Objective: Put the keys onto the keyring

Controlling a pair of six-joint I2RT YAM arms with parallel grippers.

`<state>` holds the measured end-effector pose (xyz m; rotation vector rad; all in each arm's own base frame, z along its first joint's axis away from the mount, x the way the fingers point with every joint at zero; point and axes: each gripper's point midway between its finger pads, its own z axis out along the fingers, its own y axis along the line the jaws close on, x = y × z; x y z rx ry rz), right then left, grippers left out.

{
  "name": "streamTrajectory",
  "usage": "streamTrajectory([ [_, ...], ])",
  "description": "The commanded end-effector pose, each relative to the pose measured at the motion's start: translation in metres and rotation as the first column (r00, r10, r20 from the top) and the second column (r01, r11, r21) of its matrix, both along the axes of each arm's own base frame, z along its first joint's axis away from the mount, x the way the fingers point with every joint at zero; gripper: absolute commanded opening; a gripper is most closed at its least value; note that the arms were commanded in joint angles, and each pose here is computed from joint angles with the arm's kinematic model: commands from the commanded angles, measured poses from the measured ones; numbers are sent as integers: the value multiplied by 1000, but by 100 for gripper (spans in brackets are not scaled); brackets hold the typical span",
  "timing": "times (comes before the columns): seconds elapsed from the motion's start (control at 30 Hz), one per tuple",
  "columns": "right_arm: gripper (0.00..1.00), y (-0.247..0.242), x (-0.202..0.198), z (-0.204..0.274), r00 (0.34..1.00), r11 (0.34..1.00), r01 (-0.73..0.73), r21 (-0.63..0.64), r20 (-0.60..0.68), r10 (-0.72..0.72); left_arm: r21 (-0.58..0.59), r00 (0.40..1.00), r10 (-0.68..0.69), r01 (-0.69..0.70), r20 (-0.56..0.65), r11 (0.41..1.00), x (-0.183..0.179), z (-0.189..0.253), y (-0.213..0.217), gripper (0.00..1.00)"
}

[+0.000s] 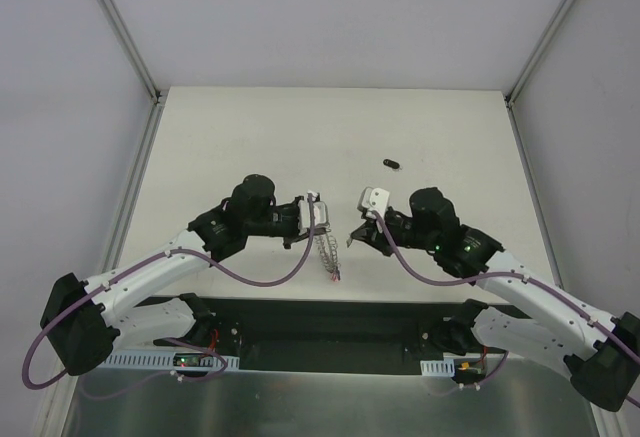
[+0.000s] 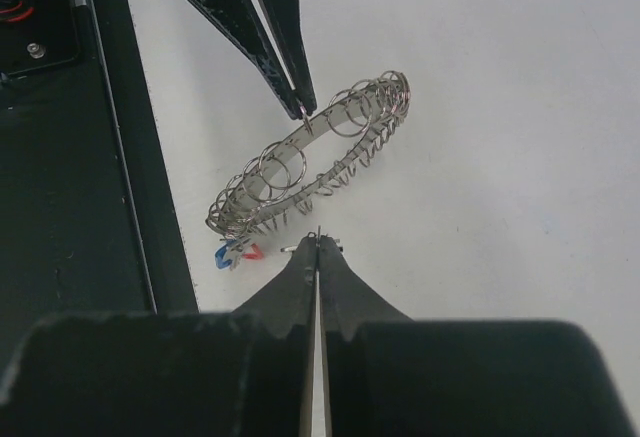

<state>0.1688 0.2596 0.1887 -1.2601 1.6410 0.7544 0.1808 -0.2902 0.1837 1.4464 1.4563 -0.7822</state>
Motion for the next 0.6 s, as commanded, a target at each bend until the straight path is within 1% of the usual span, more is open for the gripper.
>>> streamTrajectory([
  [0.0,1,10,-7,18,993,996,-90,17,85,88,-85,993,-117,119,23,989,-17,21,-12,0],
  [0.13,1,13,-10,9,992,993,-107,-45,59,110,-97,990,-139,139,9,985,-22,25,-14,0],
  [0.2,1,17,-12,11,990,992,-115,-53,74,119,-102,988,-151,151,5,983,-24,25,-14,0],
  [0.57,1,21,-18,31,980,989,-145,6,142,143,-110,982,-187,184,-24,977,-30,25,-17,0],
])
